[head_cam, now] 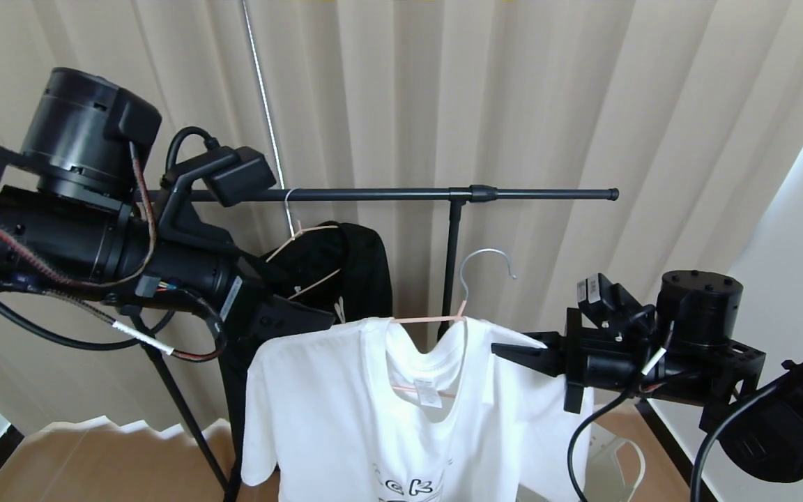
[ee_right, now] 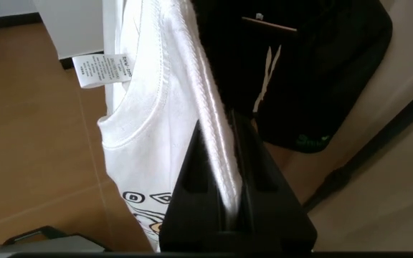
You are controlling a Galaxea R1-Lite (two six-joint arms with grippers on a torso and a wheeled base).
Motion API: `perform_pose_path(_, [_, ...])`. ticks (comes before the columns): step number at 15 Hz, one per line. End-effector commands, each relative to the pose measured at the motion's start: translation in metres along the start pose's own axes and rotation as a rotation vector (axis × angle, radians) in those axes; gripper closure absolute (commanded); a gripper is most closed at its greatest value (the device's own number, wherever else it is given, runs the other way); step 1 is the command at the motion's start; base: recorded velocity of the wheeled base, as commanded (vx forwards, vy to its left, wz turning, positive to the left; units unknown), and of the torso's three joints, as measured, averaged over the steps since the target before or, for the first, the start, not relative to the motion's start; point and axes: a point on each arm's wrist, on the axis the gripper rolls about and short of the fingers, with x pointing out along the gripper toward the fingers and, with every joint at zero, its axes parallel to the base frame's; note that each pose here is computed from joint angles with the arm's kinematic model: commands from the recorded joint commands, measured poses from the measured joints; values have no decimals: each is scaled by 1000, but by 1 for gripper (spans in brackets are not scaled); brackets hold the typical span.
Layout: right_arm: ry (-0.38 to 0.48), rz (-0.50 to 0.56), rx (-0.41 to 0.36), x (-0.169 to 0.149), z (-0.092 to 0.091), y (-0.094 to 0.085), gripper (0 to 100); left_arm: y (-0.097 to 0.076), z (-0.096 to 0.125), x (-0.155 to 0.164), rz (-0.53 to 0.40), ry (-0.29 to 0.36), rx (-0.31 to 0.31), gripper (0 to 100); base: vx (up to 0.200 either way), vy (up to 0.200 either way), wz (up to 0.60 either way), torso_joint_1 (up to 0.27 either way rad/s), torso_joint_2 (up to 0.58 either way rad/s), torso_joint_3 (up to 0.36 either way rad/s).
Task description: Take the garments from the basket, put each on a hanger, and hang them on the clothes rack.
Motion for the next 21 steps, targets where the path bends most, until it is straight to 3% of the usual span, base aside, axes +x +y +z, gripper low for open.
perform_pose_path(1, [-1, 9, -6, 1, 1, 3, 100, 10, 16, 26, -84, 53, 77, 0, 0, 0, 0, 0, 0, 0])
perform_pose_path(4, [-1, 9, -23, 1, 1, 3, 100, 17, 18, 42, -128, 85, 216, 0, 0, 0, 0, 0, 0, 0])
perform_pose_path(7, [-5, 8, -29, -1, 3, 4, 100, 15, 19, 56, -234, 49, 309, 0, 0, 0, 0, 0, 0, 0])
perform_pose_path(21, [-59, -7, -82, -11, 25, 10, 100, 2, 11, 86, -319, 85, 324, 0, 0, 0, 0, 0, 0, 0])
